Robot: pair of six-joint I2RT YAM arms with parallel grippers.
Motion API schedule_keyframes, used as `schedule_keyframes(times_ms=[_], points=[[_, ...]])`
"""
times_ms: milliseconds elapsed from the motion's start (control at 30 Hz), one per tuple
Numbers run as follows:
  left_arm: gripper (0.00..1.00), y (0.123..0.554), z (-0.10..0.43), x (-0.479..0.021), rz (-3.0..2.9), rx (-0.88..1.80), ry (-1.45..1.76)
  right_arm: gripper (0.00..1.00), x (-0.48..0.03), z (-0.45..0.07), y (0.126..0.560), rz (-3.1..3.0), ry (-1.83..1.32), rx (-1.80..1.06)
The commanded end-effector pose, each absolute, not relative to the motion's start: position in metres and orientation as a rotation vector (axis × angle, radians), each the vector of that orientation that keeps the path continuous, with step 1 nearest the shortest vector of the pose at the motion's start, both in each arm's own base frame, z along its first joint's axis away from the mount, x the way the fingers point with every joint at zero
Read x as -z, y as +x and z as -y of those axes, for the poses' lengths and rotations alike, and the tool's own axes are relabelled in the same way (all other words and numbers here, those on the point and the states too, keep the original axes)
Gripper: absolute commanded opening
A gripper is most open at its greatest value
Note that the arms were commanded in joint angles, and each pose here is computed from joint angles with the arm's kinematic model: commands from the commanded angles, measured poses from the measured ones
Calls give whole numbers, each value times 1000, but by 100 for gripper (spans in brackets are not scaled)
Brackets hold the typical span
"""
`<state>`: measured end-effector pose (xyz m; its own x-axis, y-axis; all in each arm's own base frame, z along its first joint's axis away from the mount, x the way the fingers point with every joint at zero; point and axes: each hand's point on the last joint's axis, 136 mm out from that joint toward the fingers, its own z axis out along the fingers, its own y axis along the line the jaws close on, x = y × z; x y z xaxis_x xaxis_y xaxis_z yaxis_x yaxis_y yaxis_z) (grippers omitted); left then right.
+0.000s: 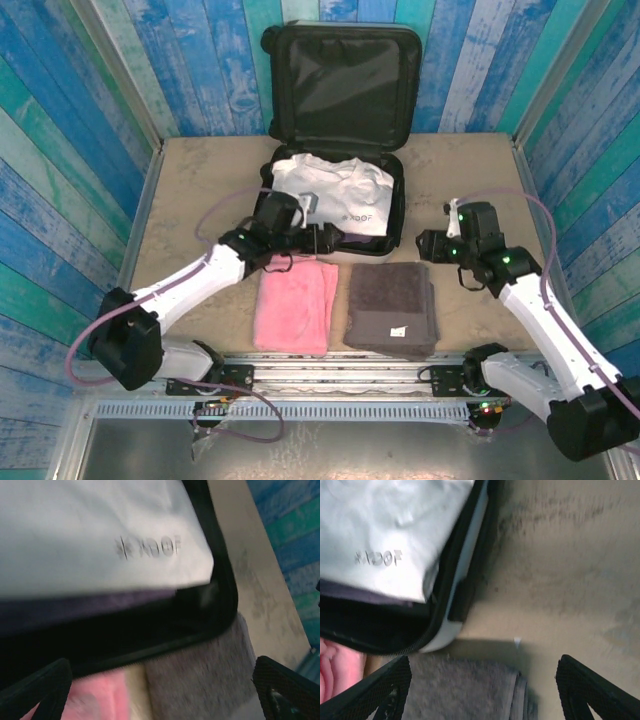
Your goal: Pack the luggage
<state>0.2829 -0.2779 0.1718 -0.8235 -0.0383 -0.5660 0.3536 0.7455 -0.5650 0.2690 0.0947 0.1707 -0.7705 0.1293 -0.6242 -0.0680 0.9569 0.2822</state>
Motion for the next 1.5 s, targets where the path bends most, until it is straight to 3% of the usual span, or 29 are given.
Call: schedule_keyframes(times_ms=[0, 300, 467, 700, 933, 1333, 1467], points=[[93, 263, 295, -179, -2380, 1050, 170, 75, -158, -98, 253, -2451, 115, -473], [93, 218, 344, -123, -2581, 1055, 188, 66, -94, -102, 227, -2631, 174, -513], [94, 222, 336, -97, -2670, 920, 58, 61, -70, -104, 221, -2669, 225, -540], [96, 220, 338, -57, -2798, 835, 1, 45, -41, -97, 216, -2701, 273, -495], [96, 219, 337, -36, -2838, 798, -31, 44, -12, -86, 204, -2765, 318, -414], [99, 206, 366, -13, -2897, 918, -44, 36, -9, -85, 208, -2788, 341, -381], [92, 201, 371, -3, -2917, 930, -80, 35, -10, -87, 206, -2783, 345, -404]])
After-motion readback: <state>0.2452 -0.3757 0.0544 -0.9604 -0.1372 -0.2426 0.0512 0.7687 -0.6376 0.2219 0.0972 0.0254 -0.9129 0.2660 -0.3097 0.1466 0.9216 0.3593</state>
